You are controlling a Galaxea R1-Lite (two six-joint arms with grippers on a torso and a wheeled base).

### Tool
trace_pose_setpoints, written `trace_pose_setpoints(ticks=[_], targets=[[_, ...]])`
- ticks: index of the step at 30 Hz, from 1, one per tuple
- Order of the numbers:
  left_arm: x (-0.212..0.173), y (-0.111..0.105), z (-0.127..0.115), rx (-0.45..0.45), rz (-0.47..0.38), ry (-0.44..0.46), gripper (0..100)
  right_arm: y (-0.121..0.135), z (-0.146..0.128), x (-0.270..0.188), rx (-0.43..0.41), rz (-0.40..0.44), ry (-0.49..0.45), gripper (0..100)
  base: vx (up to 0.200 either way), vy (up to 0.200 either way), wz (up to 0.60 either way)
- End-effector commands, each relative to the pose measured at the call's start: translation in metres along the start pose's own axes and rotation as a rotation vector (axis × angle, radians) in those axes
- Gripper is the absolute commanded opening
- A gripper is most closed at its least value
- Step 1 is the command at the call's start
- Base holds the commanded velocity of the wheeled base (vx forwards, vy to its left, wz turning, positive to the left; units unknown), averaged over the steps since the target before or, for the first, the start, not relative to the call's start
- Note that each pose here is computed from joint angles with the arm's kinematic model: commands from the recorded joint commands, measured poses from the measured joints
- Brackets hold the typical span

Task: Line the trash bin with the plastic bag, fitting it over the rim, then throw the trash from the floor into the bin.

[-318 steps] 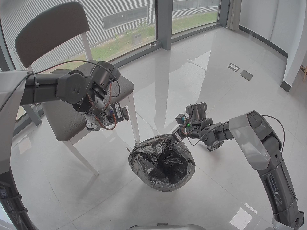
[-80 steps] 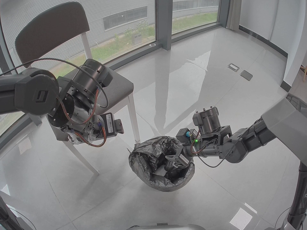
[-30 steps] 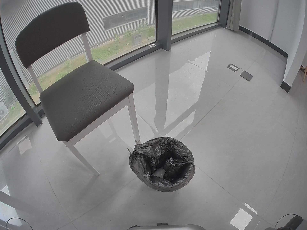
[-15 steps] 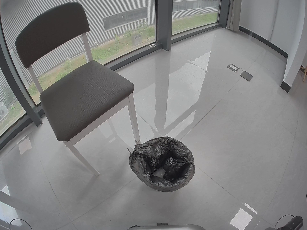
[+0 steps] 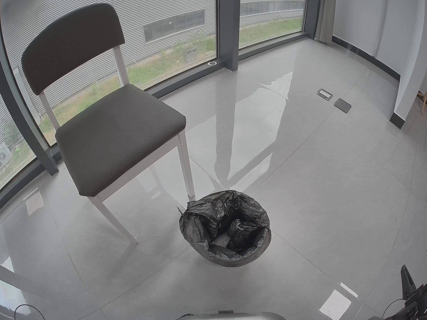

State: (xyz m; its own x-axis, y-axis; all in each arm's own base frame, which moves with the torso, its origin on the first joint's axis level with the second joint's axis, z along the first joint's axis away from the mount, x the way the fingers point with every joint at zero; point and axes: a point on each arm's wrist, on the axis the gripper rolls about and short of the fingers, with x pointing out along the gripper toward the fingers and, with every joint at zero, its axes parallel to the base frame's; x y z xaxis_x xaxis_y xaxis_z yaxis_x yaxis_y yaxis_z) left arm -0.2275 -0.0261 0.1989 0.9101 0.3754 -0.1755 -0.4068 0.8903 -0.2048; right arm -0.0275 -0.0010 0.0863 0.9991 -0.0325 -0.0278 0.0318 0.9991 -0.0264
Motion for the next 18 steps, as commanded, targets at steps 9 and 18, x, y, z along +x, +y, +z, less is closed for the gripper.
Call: trace_pose_setpoints(ticks=[9, 18], targets=[[0.018, -0.005, 0.0, 0.057, 0.014, 0.048, 100, 0.0, -0.003, 0.0, 0.029, -0.007, -0.003, 100, 0.0, 0.0, 0.0], [0.053, -0.016, 0.01, 0.034, -0.075, -0.014, 100, 0.001, -0.003, 0.0, 0.024, 0.022, -0.004, 100, 0.0, 0.0, 0.0]])
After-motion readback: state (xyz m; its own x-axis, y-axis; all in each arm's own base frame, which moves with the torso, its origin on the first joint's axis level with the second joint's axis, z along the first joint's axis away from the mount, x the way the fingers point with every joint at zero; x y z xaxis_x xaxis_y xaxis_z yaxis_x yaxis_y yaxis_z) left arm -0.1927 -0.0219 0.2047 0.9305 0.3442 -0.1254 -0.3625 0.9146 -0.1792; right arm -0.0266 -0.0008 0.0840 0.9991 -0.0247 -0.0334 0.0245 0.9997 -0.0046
